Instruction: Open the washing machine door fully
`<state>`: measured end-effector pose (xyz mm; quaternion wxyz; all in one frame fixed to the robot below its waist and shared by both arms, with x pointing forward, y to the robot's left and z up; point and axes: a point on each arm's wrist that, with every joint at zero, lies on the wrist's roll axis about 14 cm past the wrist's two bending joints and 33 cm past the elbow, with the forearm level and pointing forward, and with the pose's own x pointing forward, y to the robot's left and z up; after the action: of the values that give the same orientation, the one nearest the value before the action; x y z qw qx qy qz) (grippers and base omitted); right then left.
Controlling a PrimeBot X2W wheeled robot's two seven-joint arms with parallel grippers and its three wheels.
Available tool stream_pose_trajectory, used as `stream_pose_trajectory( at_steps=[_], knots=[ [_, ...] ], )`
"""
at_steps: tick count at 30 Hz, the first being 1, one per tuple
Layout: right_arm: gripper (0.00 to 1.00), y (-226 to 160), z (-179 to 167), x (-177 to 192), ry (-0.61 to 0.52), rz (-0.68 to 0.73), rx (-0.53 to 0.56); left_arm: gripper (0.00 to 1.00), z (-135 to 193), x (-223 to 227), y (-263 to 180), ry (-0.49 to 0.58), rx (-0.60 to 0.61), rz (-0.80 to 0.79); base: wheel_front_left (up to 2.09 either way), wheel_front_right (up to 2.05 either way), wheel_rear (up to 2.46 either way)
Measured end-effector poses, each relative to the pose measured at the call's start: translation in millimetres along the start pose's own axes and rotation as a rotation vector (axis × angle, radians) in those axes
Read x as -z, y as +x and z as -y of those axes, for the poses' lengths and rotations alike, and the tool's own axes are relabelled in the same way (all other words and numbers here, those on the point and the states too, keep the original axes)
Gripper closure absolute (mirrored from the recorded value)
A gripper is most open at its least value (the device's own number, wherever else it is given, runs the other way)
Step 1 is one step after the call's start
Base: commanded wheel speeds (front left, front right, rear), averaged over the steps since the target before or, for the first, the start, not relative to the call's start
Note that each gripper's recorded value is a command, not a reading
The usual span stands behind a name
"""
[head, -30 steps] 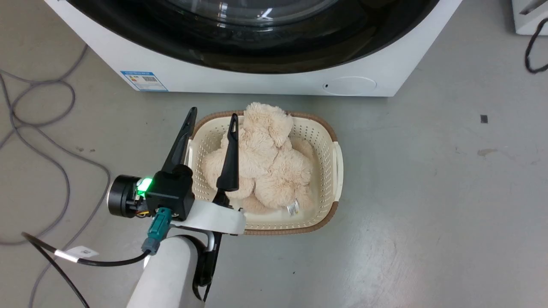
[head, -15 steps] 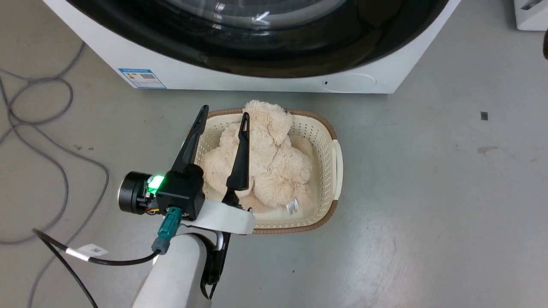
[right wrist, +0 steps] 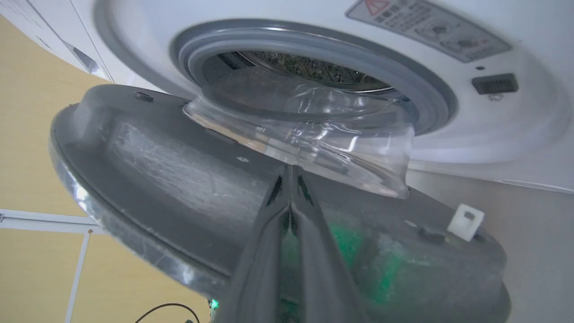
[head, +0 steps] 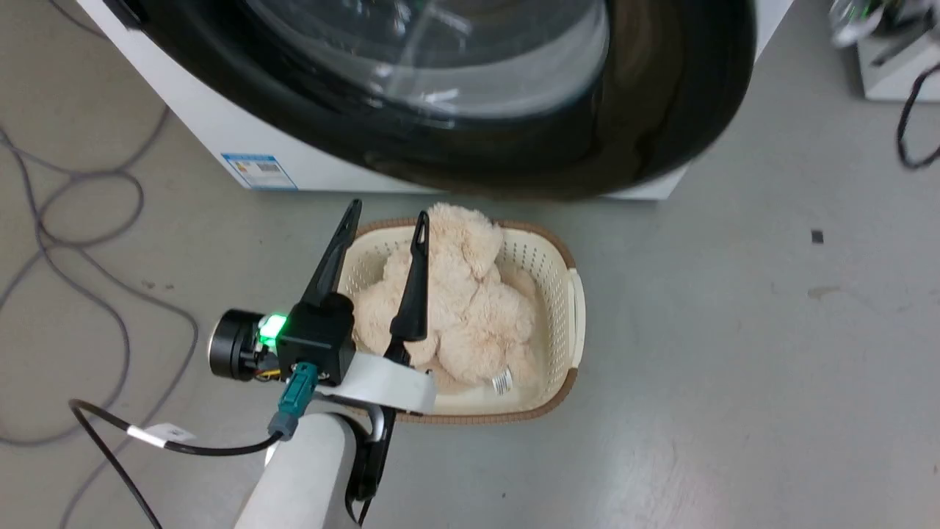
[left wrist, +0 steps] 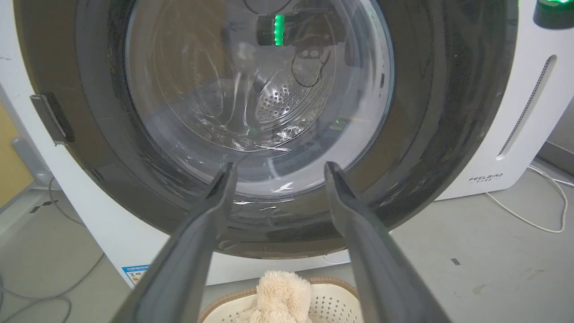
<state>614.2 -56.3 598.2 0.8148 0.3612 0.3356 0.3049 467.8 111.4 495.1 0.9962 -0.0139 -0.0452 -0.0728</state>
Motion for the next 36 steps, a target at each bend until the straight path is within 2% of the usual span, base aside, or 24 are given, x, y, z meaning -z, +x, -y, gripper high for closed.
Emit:
stream_pose_trajectory(
  at_steps=[5, 16, 25, 36],
  knots=[
    [1.0, -5, -1, 31, 0.008, -0.069, 0.004, 0.0, -3, -9, -13, 0.006, -0.01, 0.006, 0.0, 0.0, 0.0],
    [1.0, -20, -22, 93, 0.018, -0.169, -0.058, 0.0, -15, -25, -47, 0.023, -0.048, 0.017, 0.0, 0.0, 0.0],
    [1.0, -32, -56, 168, 0.011, -0.283, -0.144, 0.0, -26, -32, -89, 0.044, -0.082, 0.013, 0.0, 0.0, 0.0],
    [1.0, -32, -95, 221, -0.026, -0.393, -0.252, 0.0, -37, -37, -111, 0.041, -0.124, 0.023, 0.0, 0.0, 0.0]
  ],
)
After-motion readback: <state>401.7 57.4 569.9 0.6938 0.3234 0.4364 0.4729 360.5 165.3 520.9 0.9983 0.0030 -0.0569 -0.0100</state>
